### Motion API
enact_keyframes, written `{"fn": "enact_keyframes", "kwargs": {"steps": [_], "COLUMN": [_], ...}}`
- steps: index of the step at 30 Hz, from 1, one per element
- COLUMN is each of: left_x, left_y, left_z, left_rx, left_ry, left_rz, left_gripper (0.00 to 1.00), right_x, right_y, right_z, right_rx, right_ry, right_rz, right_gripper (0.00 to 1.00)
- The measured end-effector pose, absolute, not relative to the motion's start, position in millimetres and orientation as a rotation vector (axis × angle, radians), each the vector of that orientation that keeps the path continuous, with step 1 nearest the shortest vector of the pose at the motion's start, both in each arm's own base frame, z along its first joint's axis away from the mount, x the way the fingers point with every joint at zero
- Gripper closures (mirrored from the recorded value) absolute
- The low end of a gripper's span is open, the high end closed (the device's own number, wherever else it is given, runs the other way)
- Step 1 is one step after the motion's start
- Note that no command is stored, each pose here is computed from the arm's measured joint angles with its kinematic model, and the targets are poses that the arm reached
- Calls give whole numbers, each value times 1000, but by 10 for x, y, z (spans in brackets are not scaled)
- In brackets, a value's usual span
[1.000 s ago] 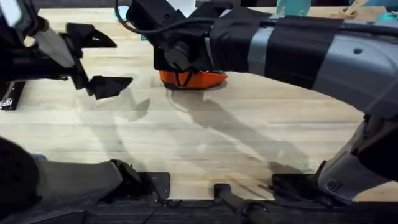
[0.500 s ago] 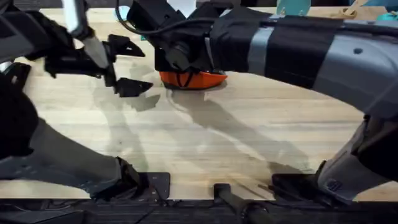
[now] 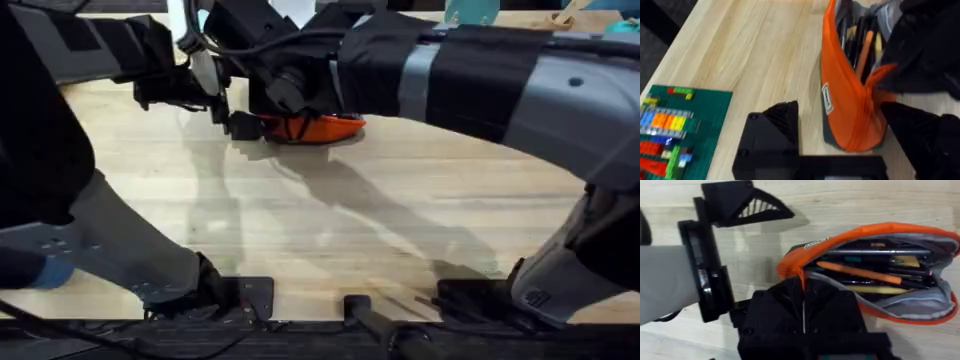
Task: Unzip the bag, pick up the pens from the table one at a time and place them inside, then zip the bag closed.
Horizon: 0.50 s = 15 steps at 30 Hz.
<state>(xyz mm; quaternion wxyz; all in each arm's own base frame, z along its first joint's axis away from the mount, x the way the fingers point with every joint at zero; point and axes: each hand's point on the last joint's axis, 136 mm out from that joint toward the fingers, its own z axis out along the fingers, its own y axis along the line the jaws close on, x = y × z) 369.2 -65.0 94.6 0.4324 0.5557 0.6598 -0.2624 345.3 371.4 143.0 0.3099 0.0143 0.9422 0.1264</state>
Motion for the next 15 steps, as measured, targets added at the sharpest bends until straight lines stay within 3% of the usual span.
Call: {"fn": "enact_keyframes", "kwargs": {"steps": [10,11,15], "left_x": [3693,3691,3670], "left_y": [-747,-748,-751], "left_z": [950,949,944], "left_rx": [1369,1367,1358], "left_ry": [1668,1671,1686], "left_rz": [-692,-695,-711], "left_gripper": [225,275,669], "right_x": [3455,3457,3467], "right_y": [3712,3711,3703], "right_z": [1430,1430,1429], "right_rx": [38,39,42], "right_ry": [2489,2488,2488], "right_rz": [333,334,332], "right_gripper": [971,971,971]}}
